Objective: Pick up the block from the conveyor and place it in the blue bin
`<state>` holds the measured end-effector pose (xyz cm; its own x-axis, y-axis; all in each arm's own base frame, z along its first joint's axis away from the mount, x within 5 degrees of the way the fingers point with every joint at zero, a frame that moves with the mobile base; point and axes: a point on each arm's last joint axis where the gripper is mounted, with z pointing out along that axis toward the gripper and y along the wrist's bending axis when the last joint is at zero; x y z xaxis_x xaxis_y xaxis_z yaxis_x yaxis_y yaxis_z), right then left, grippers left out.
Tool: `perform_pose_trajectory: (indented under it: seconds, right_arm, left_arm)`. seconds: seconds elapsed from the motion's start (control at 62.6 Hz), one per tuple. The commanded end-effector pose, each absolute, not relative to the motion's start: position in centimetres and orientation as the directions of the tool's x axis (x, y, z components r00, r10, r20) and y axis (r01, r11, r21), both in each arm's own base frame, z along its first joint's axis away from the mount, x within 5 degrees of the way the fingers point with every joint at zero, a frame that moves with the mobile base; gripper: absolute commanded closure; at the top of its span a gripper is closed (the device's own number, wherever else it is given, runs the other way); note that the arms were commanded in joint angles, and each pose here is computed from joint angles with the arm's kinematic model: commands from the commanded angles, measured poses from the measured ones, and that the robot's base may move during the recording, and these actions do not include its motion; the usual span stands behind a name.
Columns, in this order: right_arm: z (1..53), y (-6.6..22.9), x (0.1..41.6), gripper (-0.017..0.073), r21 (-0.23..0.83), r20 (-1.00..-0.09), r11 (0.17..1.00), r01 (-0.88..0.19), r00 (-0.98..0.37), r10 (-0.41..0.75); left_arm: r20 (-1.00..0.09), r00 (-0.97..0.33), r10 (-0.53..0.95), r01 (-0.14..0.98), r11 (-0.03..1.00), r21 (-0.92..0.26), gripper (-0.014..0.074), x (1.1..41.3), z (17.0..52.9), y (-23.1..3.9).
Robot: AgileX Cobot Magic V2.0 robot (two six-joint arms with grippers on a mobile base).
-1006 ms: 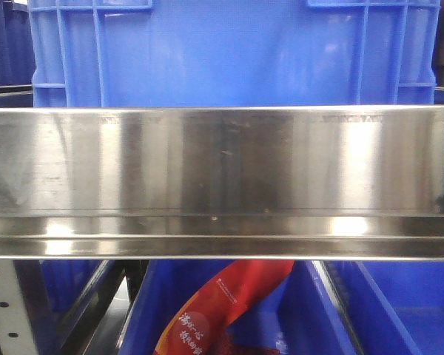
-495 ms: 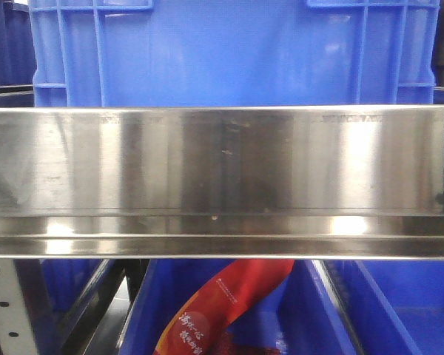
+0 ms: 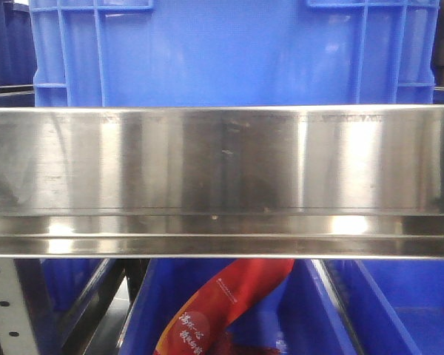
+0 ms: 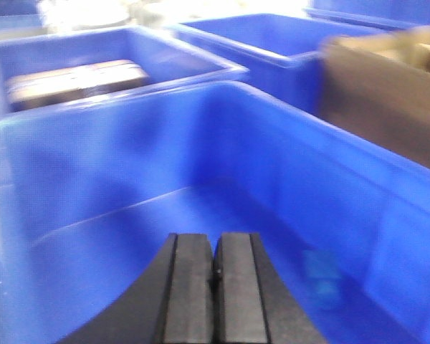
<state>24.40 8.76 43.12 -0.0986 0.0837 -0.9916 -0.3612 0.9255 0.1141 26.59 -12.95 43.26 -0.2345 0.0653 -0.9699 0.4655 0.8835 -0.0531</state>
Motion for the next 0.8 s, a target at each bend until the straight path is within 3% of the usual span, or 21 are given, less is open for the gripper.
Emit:
perform_pose_trajectory:
  seconds: [0.0,0.287,0.575,0.782]
  right_arm:
    - [43.4,6.5,22.9,0.0721,0.106,-0.994,0.949,-0.296,-0.045,0.097]
    - [37.5,3.4,17.0,0.0721,0.108,-0.994,0.975,-0.197,-0.046,0.101]
    - [31.2,2.2,11.1,0.0721,0.108,-0.994,0.975,-0.193,-0.044,0.101]
    - [31.2,1.7,8.4,0.0721,0.106,-0.992,0.972,-0.208,0.049,0.119]
  left_arm:
    - [-0.982,-0.189,0.01,0.426,0.902,-0.073,0.0704,24.8,44.2,-10.8]
    - [-0.991,-0.129,-0.047,0.313,0.946,-0.086,0.0704,18.2,39.0,-5.9]
    - [-0.988,-0.135,-0.069,0.299,0.948,-0.107,0.0704,11.8,32.0,-3.8]
    - [-0.994,-0.064,-0.09,0.306,0.946,-0.105,0.0704,8.9,30.5,-2.9]
